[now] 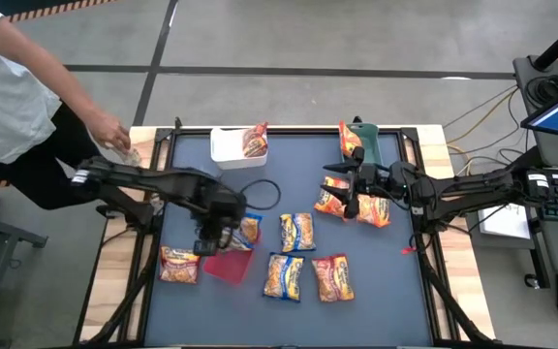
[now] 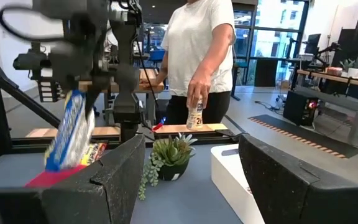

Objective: Sort Maruchan noodles
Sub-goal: Put the top blue noodle pack into the red bin

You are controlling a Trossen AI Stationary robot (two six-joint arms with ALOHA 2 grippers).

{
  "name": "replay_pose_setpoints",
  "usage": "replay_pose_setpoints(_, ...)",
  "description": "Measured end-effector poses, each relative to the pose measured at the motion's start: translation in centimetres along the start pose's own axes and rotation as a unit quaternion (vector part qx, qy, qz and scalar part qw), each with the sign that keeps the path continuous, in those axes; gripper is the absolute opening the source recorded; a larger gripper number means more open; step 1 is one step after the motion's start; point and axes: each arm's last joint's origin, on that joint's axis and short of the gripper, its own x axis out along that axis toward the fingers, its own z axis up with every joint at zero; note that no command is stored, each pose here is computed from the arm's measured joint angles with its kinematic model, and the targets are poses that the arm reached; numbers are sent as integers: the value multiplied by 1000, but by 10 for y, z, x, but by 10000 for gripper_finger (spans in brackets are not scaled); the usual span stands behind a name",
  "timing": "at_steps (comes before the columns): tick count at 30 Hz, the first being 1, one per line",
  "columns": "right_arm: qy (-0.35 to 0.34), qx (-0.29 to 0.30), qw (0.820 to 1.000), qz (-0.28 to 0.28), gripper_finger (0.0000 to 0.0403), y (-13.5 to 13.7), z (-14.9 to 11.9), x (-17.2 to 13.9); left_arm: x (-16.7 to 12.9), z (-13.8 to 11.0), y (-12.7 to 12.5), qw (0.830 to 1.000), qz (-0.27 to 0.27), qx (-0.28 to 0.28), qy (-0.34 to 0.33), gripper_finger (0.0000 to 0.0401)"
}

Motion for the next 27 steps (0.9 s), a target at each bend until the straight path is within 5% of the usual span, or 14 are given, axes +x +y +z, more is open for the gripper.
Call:
replay_pose_setpoints(10,0,-4,1000,0,247,0,0,0,39,31,6,990,12,20,138,66)
replay_pose_setpoints(27,3,-7,1000,1,244,0,-1,0,50,62,11,990,22,42,136,66)
